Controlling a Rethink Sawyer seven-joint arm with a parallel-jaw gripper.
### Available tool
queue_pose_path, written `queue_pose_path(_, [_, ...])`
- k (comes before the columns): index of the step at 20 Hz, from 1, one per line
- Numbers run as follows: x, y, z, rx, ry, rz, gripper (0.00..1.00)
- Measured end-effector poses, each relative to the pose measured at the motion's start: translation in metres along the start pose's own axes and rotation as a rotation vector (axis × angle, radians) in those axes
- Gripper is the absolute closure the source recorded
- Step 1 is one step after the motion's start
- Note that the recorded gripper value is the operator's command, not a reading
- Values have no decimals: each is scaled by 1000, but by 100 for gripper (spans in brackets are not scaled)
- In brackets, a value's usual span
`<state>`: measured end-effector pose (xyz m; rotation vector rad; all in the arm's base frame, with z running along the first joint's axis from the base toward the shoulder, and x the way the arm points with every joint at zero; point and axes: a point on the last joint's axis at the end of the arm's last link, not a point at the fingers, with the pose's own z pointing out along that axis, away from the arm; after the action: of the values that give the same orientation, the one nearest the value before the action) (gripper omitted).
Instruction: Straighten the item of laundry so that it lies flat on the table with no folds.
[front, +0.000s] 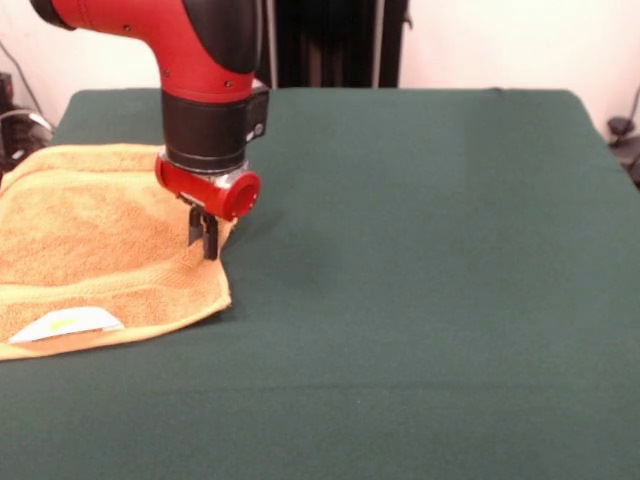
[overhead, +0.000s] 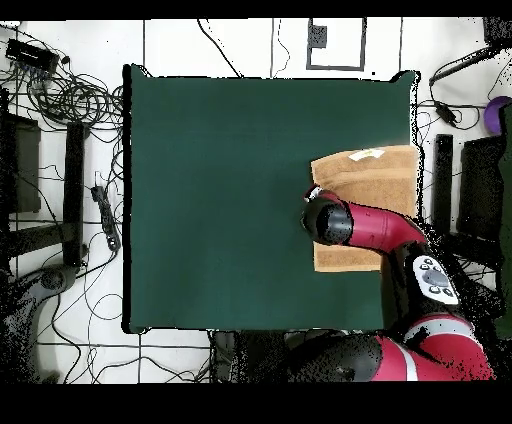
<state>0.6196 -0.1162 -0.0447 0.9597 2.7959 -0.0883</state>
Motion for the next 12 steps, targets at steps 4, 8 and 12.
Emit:
queue_pose_path(4, [-2, -2, 0, -14, 11, 96, 100])
queue_pose_path(8, [-3, -3, 0, -22, 10, 171, 100])
queue_pose_path(12, [-2, -3, 0, -21, -5, 298, 100])
